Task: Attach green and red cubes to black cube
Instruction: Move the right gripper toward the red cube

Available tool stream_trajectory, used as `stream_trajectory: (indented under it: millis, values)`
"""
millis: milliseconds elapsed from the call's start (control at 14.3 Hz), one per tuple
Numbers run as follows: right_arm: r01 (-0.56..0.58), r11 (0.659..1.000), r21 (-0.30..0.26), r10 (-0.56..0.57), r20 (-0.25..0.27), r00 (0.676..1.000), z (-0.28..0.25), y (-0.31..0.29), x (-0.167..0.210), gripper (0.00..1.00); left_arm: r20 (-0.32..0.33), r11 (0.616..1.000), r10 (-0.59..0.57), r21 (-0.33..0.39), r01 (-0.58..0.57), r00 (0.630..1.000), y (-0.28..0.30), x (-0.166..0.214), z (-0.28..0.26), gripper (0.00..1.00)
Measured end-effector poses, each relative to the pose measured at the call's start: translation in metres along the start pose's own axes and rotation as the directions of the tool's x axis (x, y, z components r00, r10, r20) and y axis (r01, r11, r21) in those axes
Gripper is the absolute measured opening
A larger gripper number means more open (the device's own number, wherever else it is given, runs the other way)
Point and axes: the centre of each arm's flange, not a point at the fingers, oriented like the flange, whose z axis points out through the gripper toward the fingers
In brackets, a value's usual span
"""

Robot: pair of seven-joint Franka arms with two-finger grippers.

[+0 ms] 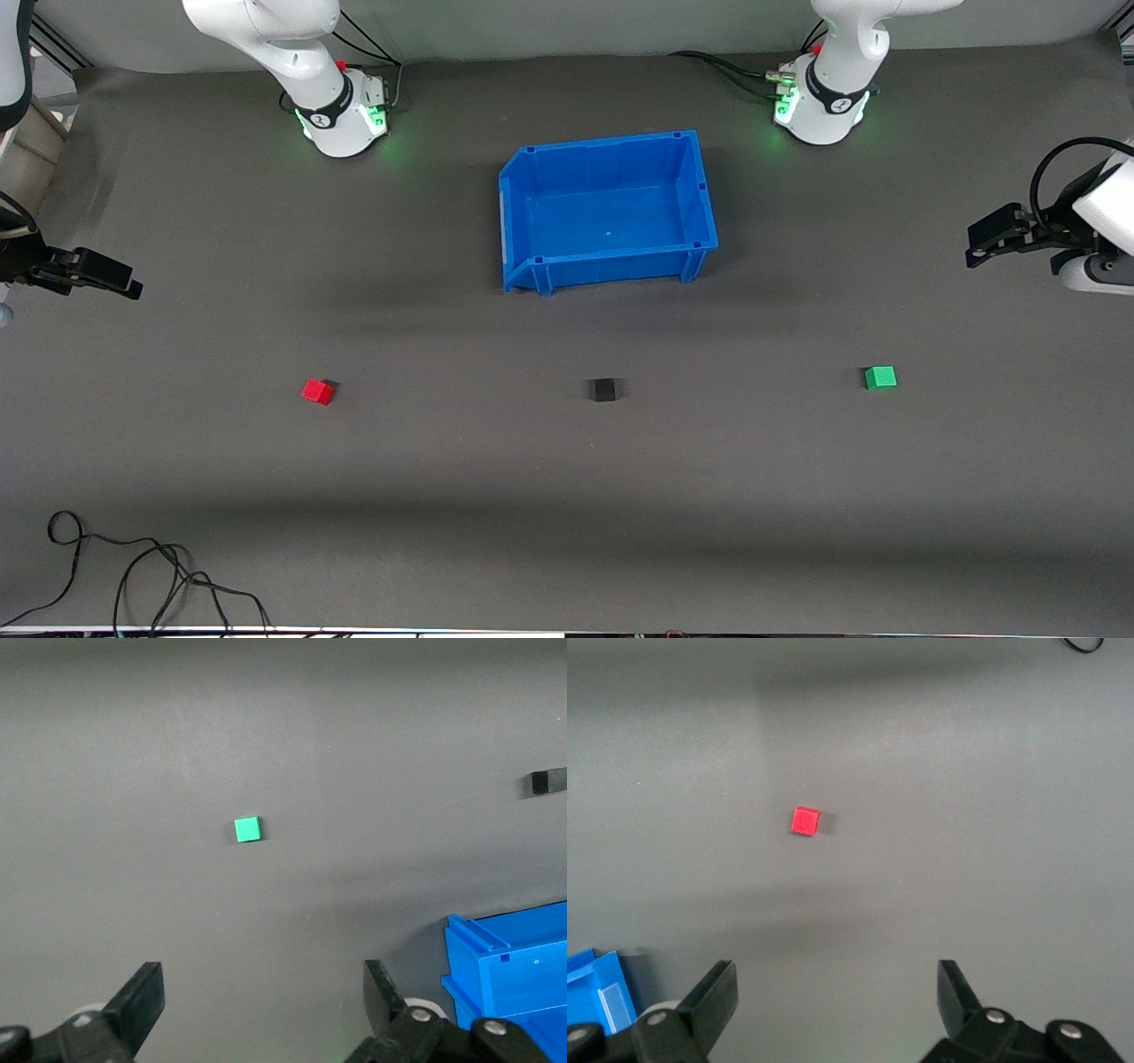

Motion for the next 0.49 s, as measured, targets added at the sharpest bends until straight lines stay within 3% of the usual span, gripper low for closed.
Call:
stream_trajectory:
  millis: [488]
  values:
    - [-0.006, 1.000, -0.001, 0.006, 0.027, 1.000, 0.0041, -0.0019, -0.0013, 1.00, 0.001, 1.000, 0.000, 0.000, 0.000, 1.000, -0.0002, 0.0003, 0.0005, 1.00]
